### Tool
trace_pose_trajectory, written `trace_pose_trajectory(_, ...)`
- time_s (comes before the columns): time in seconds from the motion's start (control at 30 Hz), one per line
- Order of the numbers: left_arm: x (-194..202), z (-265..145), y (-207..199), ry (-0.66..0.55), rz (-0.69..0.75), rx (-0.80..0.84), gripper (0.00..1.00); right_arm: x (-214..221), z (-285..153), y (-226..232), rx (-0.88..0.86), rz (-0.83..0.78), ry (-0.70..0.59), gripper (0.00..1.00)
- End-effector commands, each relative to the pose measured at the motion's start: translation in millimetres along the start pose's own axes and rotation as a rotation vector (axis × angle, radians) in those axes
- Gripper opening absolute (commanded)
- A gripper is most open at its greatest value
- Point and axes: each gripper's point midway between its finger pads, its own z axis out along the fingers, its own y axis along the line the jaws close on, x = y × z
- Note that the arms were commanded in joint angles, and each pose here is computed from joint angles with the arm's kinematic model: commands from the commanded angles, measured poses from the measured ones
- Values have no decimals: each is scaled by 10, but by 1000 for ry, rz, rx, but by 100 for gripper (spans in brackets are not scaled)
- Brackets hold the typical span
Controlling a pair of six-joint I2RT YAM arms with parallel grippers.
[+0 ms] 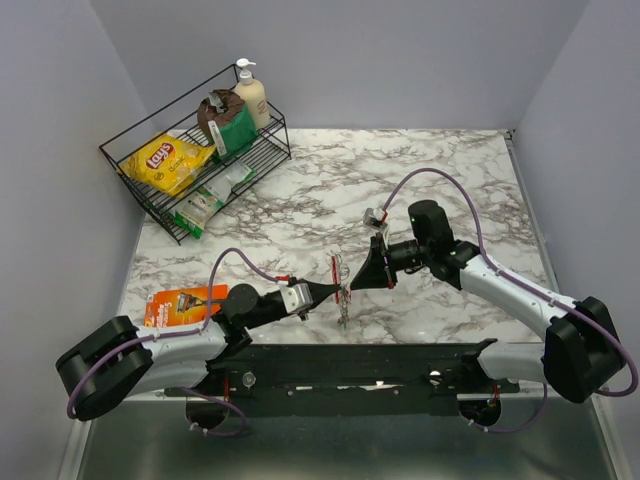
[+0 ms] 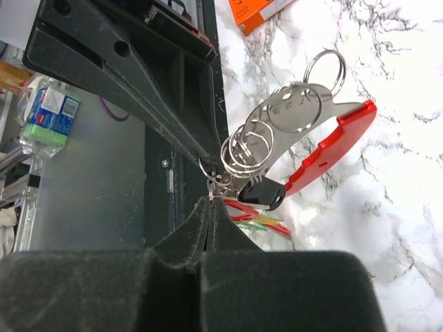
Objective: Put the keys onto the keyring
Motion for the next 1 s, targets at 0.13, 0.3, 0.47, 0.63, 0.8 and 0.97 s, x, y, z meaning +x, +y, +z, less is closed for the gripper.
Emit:
trace_pose_trajectory(0.13,-336,71,6,-121,27,16,0,-53,33,24,-39,-30,-15,1)
trace_pose_trajectory(0.3,-347,78,7,-124,27,17,0,-46,36,-7,-22,-22,-15,1)
trace_pose_trajectory(0.47,-370,84,-8,-133,20,25,0,-22,48,-61,-2,-9,-10,1)
trace_pose_trajectory(0.63,-418,77,-8,-150,19,25,0,21,61,-95,4,9,-1,1)
trace_pose_trajectory(0.8,-435,67,-26,-161,15,32,0,37,59,-90,-2,9,1,1)
trace_pose_trajectory(0.97,-431,67,-48,-165,11,42,0,40,55,-66,-10,-2,-1,1)
